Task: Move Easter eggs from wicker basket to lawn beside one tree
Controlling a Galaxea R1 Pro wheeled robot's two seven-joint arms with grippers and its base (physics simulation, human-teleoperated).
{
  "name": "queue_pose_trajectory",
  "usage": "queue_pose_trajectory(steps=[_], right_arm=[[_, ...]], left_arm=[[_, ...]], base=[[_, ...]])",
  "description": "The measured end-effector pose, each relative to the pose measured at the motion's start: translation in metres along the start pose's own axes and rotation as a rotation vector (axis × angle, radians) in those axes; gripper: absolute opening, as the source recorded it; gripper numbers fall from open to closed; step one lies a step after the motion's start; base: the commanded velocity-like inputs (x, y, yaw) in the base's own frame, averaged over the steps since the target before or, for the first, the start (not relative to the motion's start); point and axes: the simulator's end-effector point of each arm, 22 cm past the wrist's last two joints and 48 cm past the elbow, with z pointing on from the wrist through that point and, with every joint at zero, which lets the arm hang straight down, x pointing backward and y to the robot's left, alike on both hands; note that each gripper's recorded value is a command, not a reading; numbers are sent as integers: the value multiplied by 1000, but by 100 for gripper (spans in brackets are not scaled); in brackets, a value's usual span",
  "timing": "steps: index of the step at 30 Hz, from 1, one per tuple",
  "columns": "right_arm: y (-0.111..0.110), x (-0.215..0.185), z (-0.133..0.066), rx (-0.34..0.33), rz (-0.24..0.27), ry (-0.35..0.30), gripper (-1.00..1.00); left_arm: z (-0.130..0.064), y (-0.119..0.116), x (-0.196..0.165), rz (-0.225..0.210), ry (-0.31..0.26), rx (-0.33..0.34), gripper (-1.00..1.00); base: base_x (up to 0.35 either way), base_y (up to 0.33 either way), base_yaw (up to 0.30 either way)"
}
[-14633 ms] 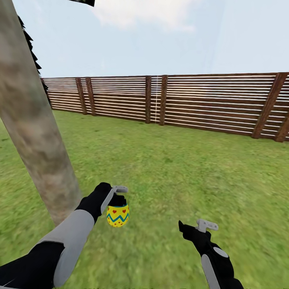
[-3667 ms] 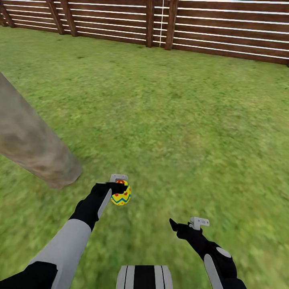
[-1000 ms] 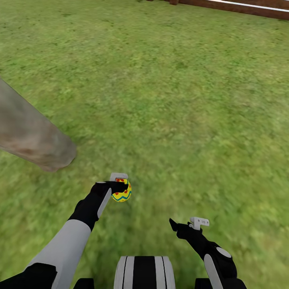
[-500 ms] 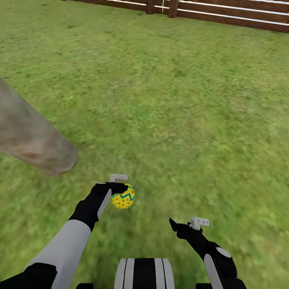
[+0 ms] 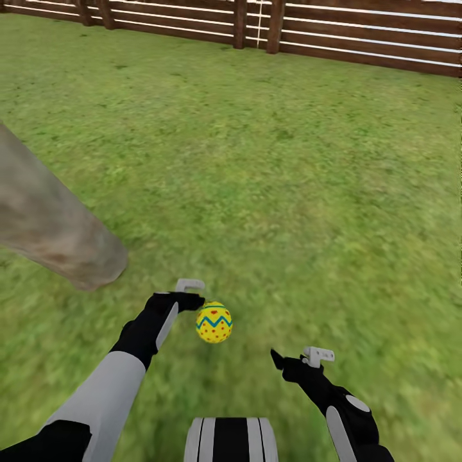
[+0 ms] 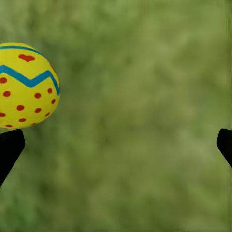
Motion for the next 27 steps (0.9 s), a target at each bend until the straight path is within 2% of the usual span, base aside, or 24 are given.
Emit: queue_pose_trajectory(steps=[1, 5, 7, 13, 19, 21, 27], right_arm=[[1, -2, -1, -1, -1, -4, 100], [4, -9, -5, -5, -5, -19, 100], [6, -12, -7, -8, -7, -26, 100], [11, -22, -13, -15, -13, -49, 100], [14, -29, -17, -20, -17, -64, 100], [15, -32, -19, -23, -20, -72, 100], [20, -41, -25, -31, -26, -93, 100]], left_arm=[[-2, 0, 1, 0, 8, 0, 100], [-11, -1, 20, -1, 123, 1, 100], [-18, -2, 36, -4, 205, 3, 100], [-36, -2, 53, -8, 316, 3, 100], [-45, -3, 50, -5, 328, 2, 100], [-50, -3, 51, -4, 345, 2, 100], [-60, -4, 40, -1, 321, 0, 100]], base=[[0, 0, 0], [0, 0, 0], [0, 0, 0], [0, 0, 0], [-11, 0, 0], [-219, 0, 0], [-318, 0, 0]])
